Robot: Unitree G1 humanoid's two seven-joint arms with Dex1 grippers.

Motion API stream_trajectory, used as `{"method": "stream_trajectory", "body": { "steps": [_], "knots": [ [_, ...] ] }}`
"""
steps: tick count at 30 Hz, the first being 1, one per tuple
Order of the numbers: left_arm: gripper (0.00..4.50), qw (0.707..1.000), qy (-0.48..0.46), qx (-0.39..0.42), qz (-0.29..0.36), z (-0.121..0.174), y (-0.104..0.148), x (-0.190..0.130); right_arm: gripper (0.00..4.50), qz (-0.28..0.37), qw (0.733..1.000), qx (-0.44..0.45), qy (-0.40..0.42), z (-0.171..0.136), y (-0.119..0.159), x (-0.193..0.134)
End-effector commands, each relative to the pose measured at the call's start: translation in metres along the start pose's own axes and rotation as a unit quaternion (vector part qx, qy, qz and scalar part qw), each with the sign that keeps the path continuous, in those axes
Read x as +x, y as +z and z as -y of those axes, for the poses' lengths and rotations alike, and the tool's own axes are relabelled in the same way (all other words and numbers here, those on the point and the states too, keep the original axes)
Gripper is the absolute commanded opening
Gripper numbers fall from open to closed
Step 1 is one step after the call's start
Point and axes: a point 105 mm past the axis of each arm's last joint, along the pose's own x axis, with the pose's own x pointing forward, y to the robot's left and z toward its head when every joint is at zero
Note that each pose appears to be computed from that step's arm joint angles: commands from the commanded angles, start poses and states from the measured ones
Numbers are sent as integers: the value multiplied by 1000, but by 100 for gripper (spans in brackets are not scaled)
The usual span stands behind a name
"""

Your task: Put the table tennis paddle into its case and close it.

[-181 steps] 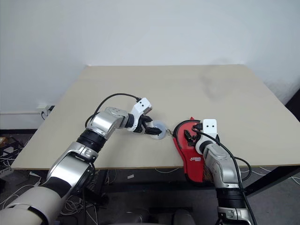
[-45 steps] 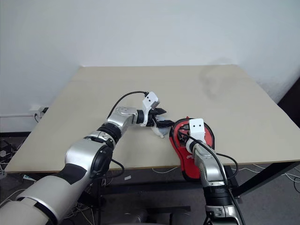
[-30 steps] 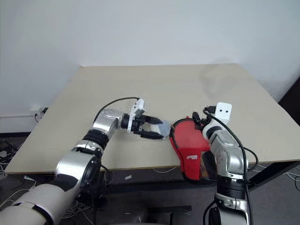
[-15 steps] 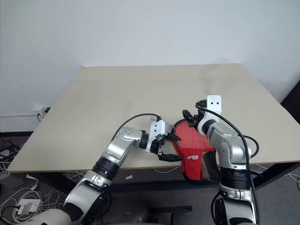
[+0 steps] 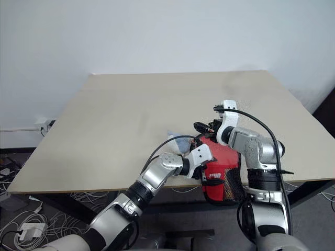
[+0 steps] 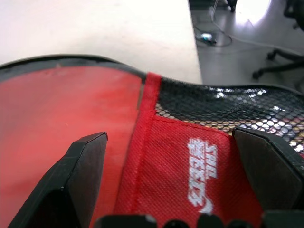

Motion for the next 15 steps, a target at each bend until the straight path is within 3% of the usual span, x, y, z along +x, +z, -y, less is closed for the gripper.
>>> {"method": "stream_trajectory", "body": {
  "steps": [1, 12, 15],
  "knots": [
    [448, 999, 2, 34, 6, 7, 19, 17, 388, -20, 999, 6, 40, -8, 8, 4],
    [448, 999, 3, 45, -14, 8, 10, 19, 388, -43, 992, 11, 117, -28, 46, 18],
    [448, 999, -3, 46, -22, 11, 7, 20, 388, -89, 986, -22, 141, -40, 41, 21]
  ]
}}
